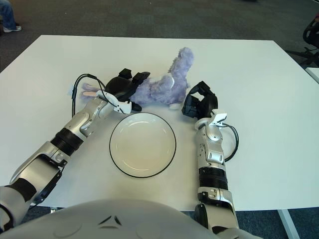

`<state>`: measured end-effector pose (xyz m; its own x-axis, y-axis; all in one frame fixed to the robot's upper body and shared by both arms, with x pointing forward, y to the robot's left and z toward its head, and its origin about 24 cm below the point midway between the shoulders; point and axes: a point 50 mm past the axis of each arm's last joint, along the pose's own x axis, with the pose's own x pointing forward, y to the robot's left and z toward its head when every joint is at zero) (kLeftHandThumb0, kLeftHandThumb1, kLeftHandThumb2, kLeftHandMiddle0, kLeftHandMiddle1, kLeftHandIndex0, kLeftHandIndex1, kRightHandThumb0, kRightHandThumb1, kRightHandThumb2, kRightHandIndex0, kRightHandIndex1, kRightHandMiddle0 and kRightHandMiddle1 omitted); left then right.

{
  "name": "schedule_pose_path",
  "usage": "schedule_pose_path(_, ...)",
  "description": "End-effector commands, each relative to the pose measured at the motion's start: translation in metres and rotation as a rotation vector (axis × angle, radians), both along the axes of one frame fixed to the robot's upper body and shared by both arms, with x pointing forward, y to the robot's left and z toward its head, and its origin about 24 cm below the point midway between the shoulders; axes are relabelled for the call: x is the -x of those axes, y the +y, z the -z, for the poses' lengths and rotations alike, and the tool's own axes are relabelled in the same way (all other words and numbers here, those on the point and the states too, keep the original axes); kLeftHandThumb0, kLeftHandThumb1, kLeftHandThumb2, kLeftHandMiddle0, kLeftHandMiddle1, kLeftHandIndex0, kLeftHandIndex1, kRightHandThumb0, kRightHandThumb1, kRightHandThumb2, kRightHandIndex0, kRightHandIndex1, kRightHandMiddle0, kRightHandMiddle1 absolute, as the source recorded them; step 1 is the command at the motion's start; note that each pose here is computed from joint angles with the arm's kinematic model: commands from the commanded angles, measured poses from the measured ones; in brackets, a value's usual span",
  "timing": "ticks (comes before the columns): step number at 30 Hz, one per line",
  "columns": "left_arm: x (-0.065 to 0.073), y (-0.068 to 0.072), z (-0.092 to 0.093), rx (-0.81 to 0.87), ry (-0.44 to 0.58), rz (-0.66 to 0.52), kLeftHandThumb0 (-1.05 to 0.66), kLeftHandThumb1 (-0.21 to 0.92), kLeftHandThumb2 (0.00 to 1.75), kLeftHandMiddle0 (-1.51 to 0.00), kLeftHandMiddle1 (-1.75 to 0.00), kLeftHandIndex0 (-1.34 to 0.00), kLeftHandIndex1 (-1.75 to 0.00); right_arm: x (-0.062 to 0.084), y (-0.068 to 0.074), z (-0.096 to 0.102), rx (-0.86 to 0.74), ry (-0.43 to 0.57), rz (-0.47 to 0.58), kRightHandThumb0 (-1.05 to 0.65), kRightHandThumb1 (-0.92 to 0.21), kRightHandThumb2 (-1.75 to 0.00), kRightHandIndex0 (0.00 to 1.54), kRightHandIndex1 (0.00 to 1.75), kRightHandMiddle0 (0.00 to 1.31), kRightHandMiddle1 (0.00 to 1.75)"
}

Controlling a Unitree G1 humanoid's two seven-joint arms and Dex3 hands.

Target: Put the doll into the plate.

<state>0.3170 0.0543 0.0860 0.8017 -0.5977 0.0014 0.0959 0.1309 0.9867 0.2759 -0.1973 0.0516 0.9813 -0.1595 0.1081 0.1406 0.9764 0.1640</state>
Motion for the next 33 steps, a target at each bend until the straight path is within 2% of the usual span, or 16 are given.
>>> schedule_pose_path(1, 0.0024, 0.0021, 0.0162, -0.045, 0.073, 0.000, -0.92, 0.78, 0.20, -0.05, -1.75, 0.00, -0.65, -0.0004, 0.0006, -0.0027, -0.005, -0.012, 0.005, -0.51, -0.24, -1.41, 1.23, 1.75, 0.68, 1.75)
schedule_pose_path(3, 0.0020, 0.0020, 0.0177, -0.040, 0.084, -0.001, -0.88, 0.76, 0.22, -0.06, -1.75, 0.00, -0.68, -0.0004, 0.0005, -0.0026, -0.005, -0.012, 0.004, -0.51, -0.24, -1.42, 1.23, 1.75, 0.68, 1.75)
schedule_pose_path(6, 0.0016, 0.0023, 0.0195, -0.040, 0.097, -0.001, -0.78, 0.57, 0.55, -0.12, -1.75, 0.00, -0.79, -0.0003, 0.0005, -0.0026, -0.007, -0.012, 0.004, -0.51, -0.24, -1.42, 1.23, 1.75, 0.68, 1.75)
schedule_pose_path(7, 0.0014, 0.0026, 0.0207, -0.044, 0.105, 0.001, -0.76, 0.55, 0.59, -0.13, -1.75, 0.00, -0.82, -0.0003, 0.0006, -0.0026, -0.008, -0.012, 0.004, -0.51, -0.24, -1.42, 1.23, 1.75, 0.68, 1.75)
schedule_pose_path(9, 0.0009, 0.0030, 0.0225, -0.054, 0.120, 0.004, -0.65, 0.42, 0.79, -0.20, -1.75, 0.00, -0.95, -0.0003, 0.0006, -0.0026, -0.011, -0.013, 0.004, -0.51, -0.24, -1.41, 1.23, 1.75, 0.68, 1.75)
schedule_pose_path(12, 0.0002, 0.0034, 0.0240, -0.078, 0.138, 0.006, -0.54, 0.32, 0.94, -0.26, -1.75, 0.00, -1.06, -0.0003, 0.0007, -0.0026, -0.013, -0.014, 0.004, -0.51, -0.24, -1.41, 1.23, 1.75, 0.68, 1.75)
schedule_pose_path(17, -0.0009, 0.0038, 0.0253, -0.116, 0.153, 0.007, -0.49, 0.28, 1.03, -0.36, -1.75, 0.00, -1.24, -0.0002, 0.0004, -0.0029, -0.012, -0.013, 0.004, -0.51, -0.24, -1.41, 1.23, 1.75, 0.68, 1.75)
schedule_pose_path(20, -0.0012, 0.0050, 0.0254, -0.135, 0.168, 0.016, -0.44, 0.27, 1.06, -0.46, -1.75, 0.00, -1.48, -0.0003, 0.0003, -0.0031, -0.008, -0.013, 0.002, -0.51, -0.24, -1.41, 1.23, 1.75, 0.68, 1.75)
schedule_pose_path(23, -0.0002, 0.0055, 0.0238, -0.148, 0.179, 0.035, -0.40, 0.26, 1.08, -0.53, -1.75, -0.04, -1.63, -0.0004, 0.0001, -0.0030, -0.005, -0.012, 0.000, -0.51, -0.24, -1.42, 1.23, 1.75, 0.68, 1.75)
schedule_pose_path(24, 0.0002, 0.0054, 0.0233, -0.152, 0.181, 0.041, -0.22, 0.28, 1.12, -0.54, -1.75, -0.07, -1.65, -0.0004, 0.0001, -0.0029, -0.004, -0.011, -0.001, -0.51, -0.23, -1.42, 1.23, 1.75, 0.68, 1.75)
schedule_pose_path(25, 0.0005, 0.0054, 0.0229, -0.154, 0.183, 0.045, 0.12, 0.28, 1.23, -0.58, -1.75, -0.13, -1.70, -0.0005, 0.0000, -0.0029, -0.004, -0.011, -0.001, -0.51, -0.23, -1.42, 1.23, 1.75, 0.68, 1.75)
schedule_pose_path(27, 0.0008, 0.0053, 0.0227, -0.155, 0.185, 0.049, 0.29, 0.28, 1.29, -0.60, -1.75, -0.16, -1.72, -0.0005, 0.0000, -0.0029, -0.004, -0.011, -0.002, -0.51, -0.23, -1.42, 1.23, 1.75, 0.68, 1.75)
schedule_pose_path(30, 0.0015, 0.0055, 0.0218, -0.147, 0.187, 0.060, 0.09, 0.23, 1.40, -0.68, -1.74, -0.35, -1.72, -0.0009, 0.0000, -0.0035, -0.004, -0.011, -0.005, -0.52, -0.23, -1.42, 1.23, 1.75, 0.69, 1.75)
schedule_pose_path(33, 0.0030, 0.0059, 0.0236, -0.100, 0.197, 0.067, 0.03, 0.18, 1.46, -0.73, -1.71, -0.44, -1.74, -0.0010, -0.0002, -0.0035, -0.005, -0.011, -0.006, -0.52, -0.23, -1.42, 1.23, 1.75, 0.69, 1.75)
